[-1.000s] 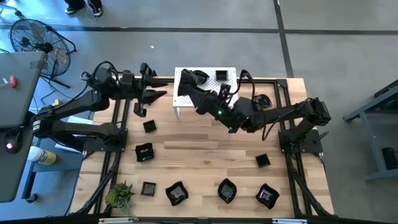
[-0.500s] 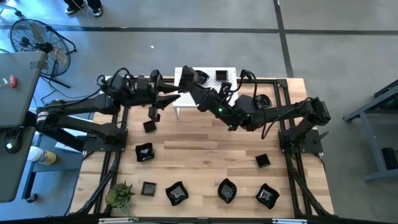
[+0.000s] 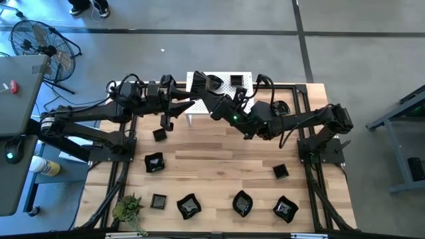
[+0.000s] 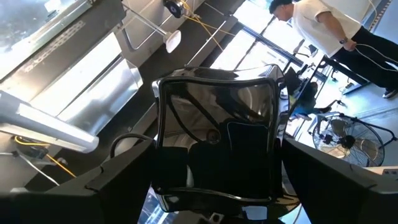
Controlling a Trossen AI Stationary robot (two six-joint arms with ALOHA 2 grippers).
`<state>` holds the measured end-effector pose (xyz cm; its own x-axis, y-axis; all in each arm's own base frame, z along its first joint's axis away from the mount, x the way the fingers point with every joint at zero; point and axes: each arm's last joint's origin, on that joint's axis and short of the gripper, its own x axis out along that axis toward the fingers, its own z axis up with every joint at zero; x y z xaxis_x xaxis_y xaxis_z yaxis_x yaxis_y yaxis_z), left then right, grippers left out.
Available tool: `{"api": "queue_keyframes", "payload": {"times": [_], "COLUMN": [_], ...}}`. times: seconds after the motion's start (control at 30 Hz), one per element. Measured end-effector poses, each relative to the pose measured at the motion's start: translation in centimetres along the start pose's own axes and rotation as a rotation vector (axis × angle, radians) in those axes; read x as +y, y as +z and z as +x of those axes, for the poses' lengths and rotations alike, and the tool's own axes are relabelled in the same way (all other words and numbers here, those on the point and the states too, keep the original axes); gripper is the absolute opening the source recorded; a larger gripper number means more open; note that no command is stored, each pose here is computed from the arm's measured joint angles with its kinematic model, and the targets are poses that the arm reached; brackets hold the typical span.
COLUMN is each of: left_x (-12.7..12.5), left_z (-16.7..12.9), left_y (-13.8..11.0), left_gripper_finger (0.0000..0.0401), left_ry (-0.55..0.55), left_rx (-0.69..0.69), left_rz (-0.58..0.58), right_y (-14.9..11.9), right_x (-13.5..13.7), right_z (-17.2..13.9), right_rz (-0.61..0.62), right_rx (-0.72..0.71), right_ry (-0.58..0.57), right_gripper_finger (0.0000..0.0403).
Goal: Pick & Place Mini shaped plates
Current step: Put the distorted square plate on the shelf
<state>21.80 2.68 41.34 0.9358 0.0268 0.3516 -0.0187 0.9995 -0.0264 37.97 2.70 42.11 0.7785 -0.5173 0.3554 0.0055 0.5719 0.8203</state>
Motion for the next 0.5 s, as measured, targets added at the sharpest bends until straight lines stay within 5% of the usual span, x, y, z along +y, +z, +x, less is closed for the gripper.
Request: {"api": "queue_keyframes", "payload": {"times": [0.5], "left_x": [-0.08], "left_z": [0.55], "left_y": [-0.28], "left_gripper_finger": [0.0041], "left_ry": [-0.050], "left_rx": [-0.024], "left_rz": [-0.006], "right_y": [-0.05], "right_x": [-0.01], "right_z": [0.00], "right_rz": [-0.003], "right_rx": [0.009], "right_ry": [0.004], "right_gripper_finger": [0.0338]}}
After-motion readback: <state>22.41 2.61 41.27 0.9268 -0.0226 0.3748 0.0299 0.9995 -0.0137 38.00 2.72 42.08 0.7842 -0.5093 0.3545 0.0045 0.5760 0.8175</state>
